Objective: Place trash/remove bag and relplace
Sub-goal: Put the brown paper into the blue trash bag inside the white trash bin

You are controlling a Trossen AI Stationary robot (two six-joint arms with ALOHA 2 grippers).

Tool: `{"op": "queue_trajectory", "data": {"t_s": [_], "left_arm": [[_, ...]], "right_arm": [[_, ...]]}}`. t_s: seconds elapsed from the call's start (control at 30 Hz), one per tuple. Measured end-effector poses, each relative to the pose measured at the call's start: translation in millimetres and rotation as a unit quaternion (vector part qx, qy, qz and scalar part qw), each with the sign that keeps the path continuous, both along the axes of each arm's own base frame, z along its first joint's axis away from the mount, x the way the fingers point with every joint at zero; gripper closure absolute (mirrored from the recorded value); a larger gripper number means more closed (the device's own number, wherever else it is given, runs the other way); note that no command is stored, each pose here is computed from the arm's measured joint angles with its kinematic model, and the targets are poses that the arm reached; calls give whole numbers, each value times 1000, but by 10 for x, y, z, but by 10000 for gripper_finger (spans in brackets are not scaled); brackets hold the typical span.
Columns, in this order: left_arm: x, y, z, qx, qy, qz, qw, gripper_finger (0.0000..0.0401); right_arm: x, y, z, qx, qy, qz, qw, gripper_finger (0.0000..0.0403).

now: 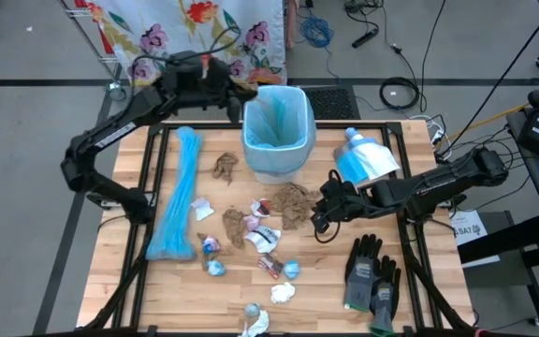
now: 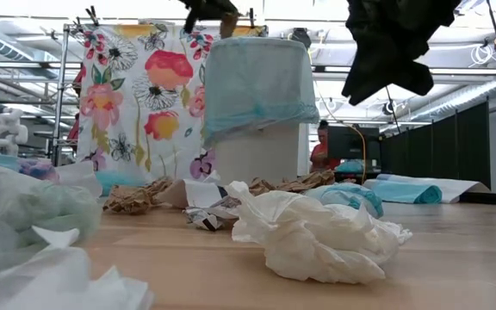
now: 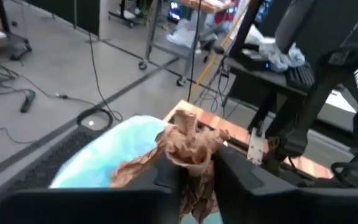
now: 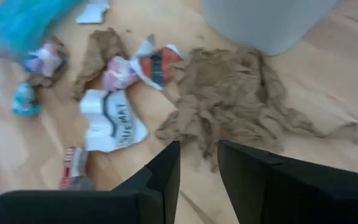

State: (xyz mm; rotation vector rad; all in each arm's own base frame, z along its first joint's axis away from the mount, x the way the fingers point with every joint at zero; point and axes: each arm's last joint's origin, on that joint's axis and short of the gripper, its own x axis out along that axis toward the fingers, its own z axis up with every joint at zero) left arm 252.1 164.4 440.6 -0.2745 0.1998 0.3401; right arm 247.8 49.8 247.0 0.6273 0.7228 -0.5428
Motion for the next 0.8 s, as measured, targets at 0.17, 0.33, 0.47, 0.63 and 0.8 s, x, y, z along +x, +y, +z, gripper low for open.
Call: {"op": "queue_trajectory", "data": {"t_s": [0.17,0.33,0.47,0.63,0.8], "left_arm": [[216,61,-196,-23,27,-23,999,244],[315,35,-278,-21,44,-40,998,209],[275,-24,-288,-25,65,-52,996,207],[8,-147,-199,-13,113,-2,994,206],[-291,-272,-182,3,183,55,982,206]], "right_arm": [[-13,57,-1,1,0,11,1000,303],[-16,72,-1,1,0,14,1000,303],[-16,70,-2,-2,1,16,1000,303],[-17,69,-1,-8,3,22,1000,303],[-18,69,-2,-9,4,23,1000,303]]}}
